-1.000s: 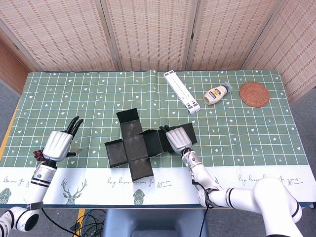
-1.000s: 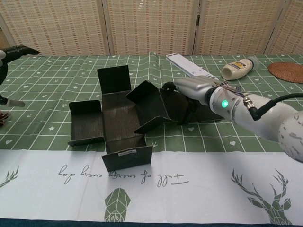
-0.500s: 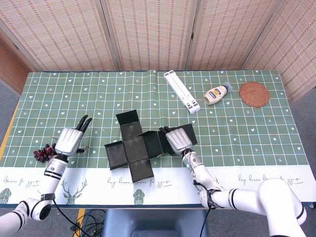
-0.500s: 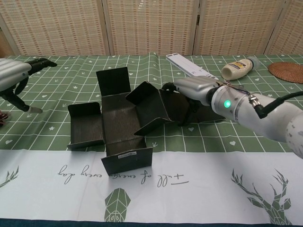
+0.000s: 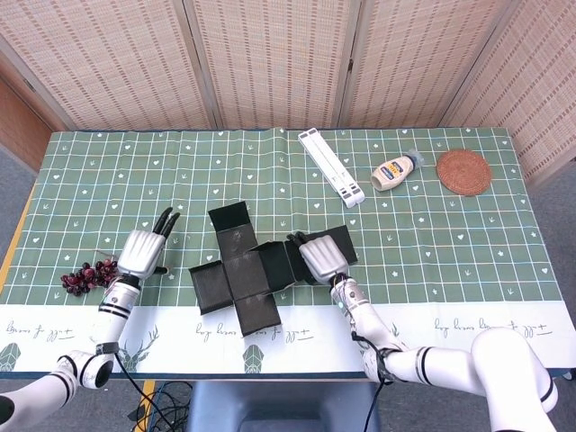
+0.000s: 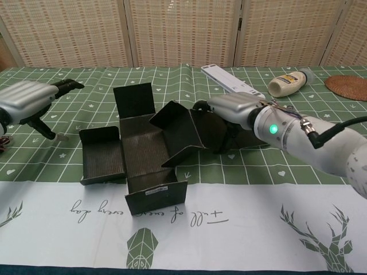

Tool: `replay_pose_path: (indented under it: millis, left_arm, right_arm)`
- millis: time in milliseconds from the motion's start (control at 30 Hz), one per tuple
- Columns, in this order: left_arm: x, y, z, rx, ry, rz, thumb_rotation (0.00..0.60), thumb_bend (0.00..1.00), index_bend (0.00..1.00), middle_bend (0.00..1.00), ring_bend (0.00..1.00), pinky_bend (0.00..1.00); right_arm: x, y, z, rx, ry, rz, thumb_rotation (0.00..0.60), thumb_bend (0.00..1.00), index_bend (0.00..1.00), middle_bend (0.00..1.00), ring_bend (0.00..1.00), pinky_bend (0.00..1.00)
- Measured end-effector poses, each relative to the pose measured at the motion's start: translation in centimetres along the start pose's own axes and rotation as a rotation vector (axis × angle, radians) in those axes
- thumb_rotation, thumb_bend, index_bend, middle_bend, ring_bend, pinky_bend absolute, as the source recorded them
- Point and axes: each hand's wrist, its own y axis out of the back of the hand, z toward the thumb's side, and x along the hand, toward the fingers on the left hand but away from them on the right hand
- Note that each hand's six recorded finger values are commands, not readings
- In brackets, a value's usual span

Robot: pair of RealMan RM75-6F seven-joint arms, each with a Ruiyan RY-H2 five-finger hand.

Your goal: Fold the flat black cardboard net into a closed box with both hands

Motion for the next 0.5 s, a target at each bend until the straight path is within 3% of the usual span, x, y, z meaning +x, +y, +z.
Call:
replay_pose_path:
  millis: [200, 300, 500]
  left_arm:
    - [0.2, -0.5, 1.1, -0.018, -0.015, -0.010, 0.600, 0.12, 0.00, 0.05, 0.77, 0.96]
    - [0.3, -0.6, 1.6, -0.019, -0.026, -0.011, 0.600, 0.12, 0.00, 0.05, 0.71, 0.96]
    - [0.5, -1.0, 1.9, -0.008, -0.030, -0.020, 0.600, 0.12, 0.00, 0.05, 0.67, 0.96]
  right_arm:
    - [0.0, 0.2, 0.3, -0.007, 0.005, -0.009, 0.600, 0.26, 0.21, 0.30, 0.81, 0.95]
    - [0.0, 0.4, 0.4, -0.007, 0.007, -0.013, 0.600, 0.26, 0.21, 0.30, 0.81, 0.95]
    - [0.1, 0.5, 0.4, -0.008, 0.009, -0.020, 0.600, 0.26, 0.21, 0.30, 0.82, 0.95]
